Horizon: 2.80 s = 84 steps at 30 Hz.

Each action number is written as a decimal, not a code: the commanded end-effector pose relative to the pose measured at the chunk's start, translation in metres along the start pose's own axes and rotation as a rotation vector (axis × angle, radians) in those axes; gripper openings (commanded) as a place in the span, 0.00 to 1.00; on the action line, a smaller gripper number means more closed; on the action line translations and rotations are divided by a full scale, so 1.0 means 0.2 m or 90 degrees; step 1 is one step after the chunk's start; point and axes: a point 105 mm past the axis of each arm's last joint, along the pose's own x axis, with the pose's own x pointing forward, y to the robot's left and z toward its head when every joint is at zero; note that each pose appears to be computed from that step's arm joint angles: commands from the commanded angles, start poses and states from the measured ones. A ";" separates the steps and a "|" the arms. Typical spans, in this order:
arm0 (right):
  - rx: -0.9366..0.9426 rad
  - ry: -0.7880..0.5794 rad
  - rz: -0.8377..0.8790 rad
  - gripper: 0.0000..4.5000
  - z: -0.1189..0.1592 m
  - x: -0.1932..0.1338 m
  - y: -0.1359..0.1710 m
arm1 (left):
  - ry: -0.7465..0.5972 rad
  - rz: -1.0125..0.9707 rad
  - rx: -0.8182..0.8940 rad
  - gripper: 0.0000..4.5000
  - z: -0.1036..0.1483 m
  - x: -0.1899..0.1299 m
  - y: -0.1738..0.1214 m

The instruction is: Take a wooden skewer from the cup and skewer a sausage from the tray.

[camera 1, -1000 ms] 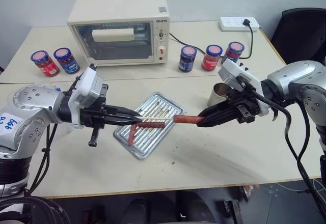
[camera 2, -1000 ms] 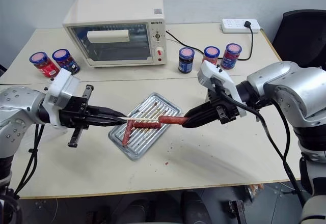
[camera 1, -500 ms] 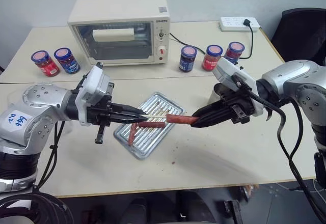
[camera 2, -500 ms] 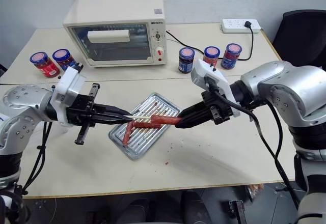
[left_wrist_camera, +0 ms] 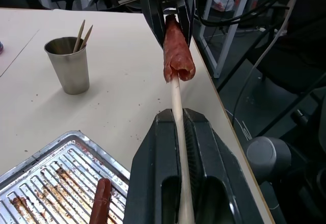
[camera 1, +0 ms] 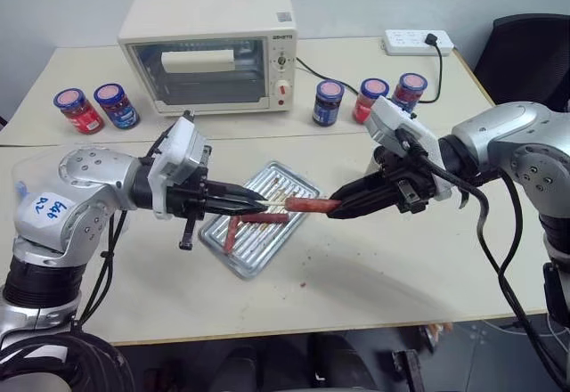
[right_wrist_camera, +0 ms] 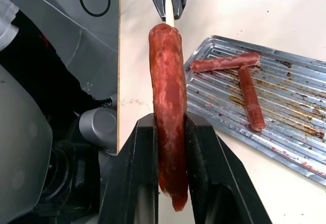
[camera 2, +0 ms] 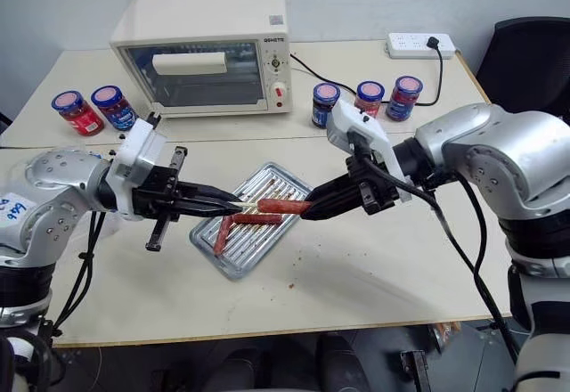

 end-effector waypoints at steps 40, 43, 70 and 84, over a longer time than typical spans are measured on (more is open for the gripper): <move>-0.129 -0.165 -0.056 0.99 0.26 -0.13 -0.04 | -0.055 0.616 -0.092 0.00 -0.16 -0.57 -0.18; -0.128 -0.171 -0.050 0.99 0.27 -0.12 -0.04 | -0.071 0.705 -0.095 0.00 -0.17 -0.69 -0.19; -0.098 -0.204 -0.074 0.99 0.28 -0.07 -0.02 | -0.097 1.203 -0.228 0.00 -0.58 -1.28 -0.20; -0.082 -0.223 -0.106 1.00 0.26 -0.08 -0.03 | -0.133 1.130 -0.195 0.30 -0.41 -1.28 -0.25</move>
